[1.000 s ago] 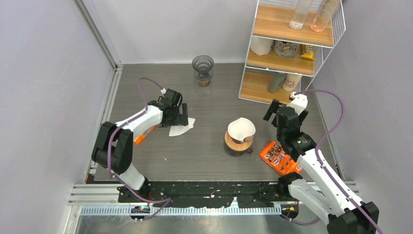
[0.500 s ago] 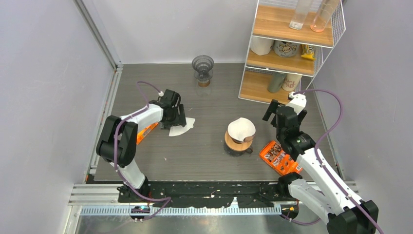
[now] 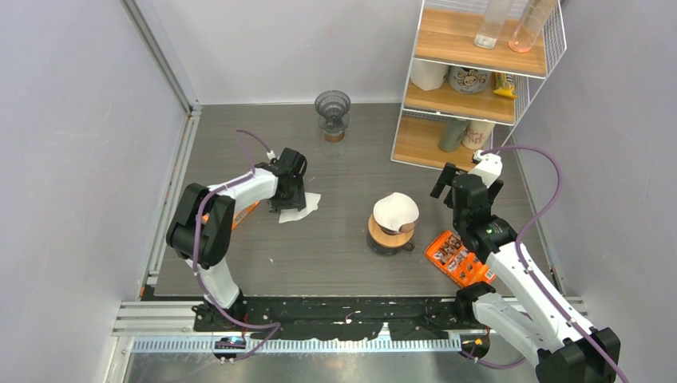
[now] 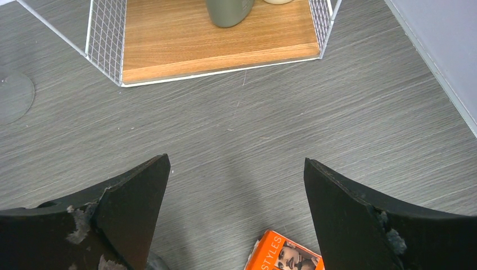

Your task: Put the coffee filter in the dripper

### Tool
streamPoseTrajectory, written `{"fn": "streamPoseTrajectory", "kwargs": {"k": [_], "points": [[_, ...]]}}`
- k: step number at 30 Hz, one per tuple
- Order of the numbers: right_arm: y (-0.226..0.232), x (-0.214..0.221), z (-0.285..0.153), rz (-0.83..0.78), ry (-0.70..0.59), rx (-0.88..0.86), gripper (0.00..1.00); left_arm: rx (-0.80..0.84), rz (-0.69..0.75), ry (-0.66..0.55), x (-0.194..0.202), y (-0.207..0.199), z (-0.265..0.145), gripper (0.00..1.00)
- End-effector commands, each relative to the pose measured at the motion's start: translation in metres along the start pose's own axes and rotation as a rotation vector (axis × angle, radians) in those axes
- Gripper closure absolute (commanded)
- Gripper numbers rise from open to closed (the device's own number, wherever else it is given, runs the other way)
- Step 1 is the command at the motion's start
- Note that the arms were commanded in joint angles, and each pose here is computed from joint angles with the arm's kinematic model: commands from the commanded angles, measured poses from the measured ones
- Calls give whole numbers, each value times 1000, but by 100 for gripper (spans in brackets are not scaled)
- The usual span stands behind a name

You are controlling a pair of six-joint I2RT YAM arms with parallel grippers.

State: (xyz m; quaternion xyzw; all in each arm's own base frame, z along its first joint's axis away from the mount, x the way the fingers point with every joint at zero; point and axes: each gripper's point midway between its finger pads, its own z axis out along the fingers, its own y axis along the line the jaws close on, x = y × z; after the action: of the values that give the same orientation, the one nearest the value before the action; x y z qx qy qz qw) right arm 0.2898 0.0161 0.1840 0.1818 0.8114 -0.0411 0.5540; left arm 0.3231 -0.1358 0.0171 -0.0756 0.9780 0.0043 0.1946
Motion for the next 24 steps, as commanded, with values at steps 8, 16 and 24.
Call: {"fn": "streamPoseTrajectory", "kwargs": {"k": [8, 16, 24], "points": [[2, -20, -1, 37, -57, 1, 5, 39, -5, 95, 24, -13, 6, 49], [3, -21, -2, 38, -59, -8, 4, 147, -8, 66, 14, -31, -12, 75], [15, -25, -8, 36, -58, -85, 4, 263, -17, 20, 4, -47, -40, 80]]}}
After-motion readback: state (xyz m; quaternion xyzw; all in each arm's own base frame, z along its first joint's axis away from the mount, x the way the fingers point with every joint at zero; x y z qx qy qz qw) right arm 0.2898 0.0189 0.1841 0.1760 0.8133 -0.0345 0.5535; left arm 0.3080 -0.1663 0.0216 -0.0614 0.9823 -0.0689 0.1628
